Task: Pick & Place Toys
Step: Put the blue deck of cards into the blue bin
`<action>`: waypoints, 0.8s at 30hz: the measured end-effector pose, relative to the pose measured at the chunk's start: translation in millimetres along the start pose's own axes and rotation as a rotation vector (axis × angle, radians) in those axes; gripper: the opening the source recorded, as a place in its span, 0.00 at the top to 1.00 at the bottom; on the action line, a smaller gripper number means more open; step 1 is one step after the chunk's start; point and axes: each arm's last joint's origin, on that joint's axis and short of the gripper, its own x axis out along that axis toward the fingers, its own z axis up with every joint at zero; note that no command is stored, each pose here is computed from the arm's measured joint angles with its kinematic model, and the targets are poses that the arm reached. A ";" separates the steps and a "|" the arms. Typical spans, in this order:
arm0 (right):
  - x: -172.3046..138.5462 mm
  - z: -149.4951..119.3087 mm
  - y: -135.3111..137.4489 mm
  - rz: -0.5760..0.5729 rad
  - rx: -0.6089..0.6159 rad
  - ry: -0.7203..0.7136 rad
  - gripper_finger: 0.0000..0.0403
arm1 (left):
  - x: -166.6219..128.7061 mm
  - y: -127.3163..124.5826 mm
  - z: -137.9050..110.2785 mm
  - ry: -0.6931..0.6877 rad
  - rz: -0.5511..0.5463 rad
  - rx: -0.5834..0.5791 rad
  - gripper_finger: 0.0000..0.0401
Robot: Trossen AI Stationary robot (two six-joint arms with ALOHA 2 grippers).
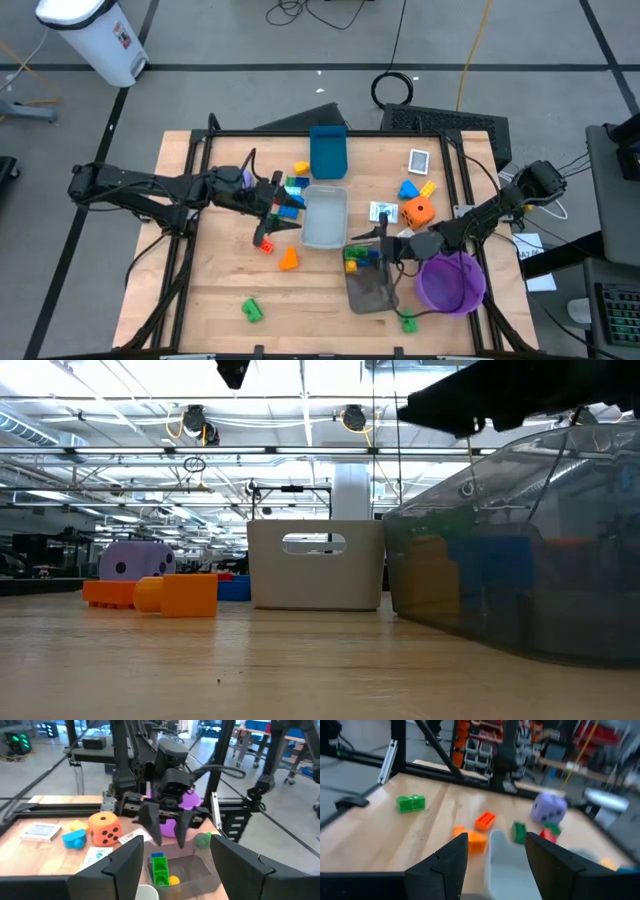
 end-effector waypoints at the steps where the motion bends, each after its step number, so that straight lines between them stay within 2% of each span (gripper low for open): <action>1: 0.0 1.0 -0.2 -0.002 -0.029 -0.009 0.53 | 0.0 0.5 0.2 -0.003 0.016 0.000 0.41; 6: -0.1 5.5 -0.9 -0.010 -0.046 -0.052 0.54 | 0.8 3.1 0.0 -0.008 0.101 0.000 0.41; 9: -0.2 6.9 -1.2 -0.013 -0.039 -0.065 0.55 | 7.5 4.5 -2.1 -0.016 0.107 -0.003 0.41; 20: -0.3 7.3 -1.1 -0.010 0.022 -0.069 0.54 | 44.5 -17.2 -6.6 -0.181 0.001 0.090 0.41; 24: -0.3 7.2 -1.1 -0.010 0.022 -0.068 0.54 | 46.3 -31.3 -9.0 -0.172 -0.046 0.103 0.41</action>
